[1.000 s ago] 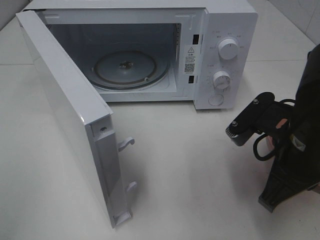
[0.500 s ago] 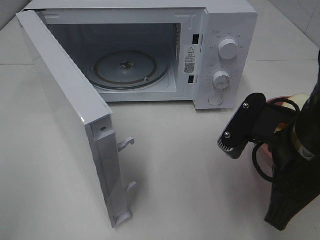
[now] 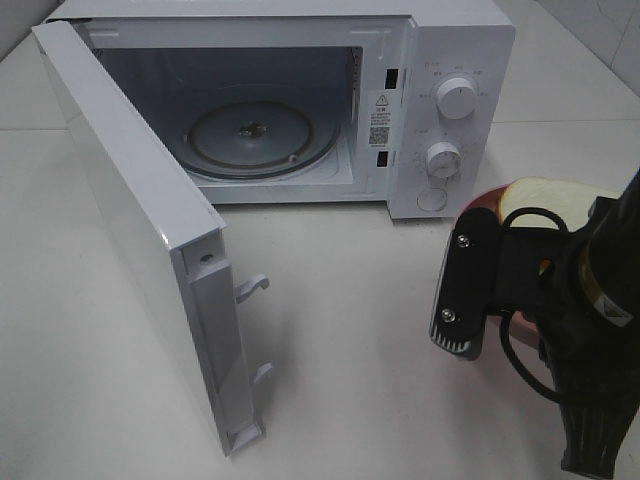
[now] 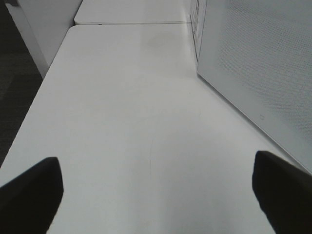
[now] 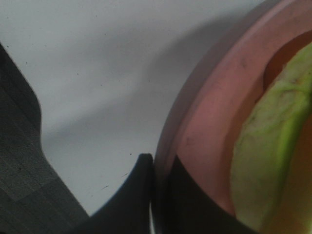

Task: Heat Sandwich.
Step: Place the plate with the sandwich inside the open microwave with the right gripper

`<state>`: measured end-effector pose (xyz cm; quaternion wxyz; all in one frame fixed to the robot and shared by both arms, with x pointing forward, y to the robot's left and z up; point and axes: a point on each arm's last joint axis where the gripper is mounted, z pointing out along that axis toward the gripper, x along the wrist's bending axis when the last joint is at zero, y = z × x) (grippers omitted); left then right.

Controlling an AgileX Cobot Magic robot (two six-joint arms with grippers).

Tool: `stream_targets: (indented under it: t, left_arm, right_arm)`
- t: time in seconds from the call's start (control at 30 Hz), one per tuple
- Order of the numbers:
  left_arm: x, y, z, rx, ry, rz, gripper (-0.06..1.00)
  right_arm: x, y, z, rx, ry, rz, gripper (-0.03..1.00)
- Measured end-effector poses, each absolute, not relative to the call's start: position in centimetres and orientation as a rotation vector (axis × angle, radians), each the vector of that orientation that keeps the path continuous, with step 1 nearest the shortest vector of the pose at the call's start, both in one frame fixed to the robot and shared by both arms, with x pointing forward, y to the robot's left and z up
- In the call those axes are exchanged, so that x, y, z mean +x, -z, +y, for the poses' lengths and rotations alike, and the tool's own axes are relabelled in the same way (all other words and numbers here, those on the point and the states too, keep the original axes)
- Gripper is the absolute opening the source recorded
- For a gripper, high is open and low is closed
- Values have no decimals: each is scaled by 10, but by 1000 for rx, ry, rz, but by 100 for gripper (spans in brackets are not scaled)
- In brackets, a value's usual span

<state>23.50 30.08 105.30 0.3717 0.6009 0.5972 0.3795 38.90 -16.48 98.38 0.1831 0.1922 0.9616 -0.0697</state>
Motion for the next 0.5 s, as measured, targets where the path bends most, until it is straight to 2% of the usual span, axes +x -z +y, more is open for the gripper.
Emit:
stream_targets:
  t: [0.5]
  left_arm:
    - [235,-1053,301,1541,-973,1531,99]
  right_arm:
    - [395,-984,-151,83,58,2738,4]
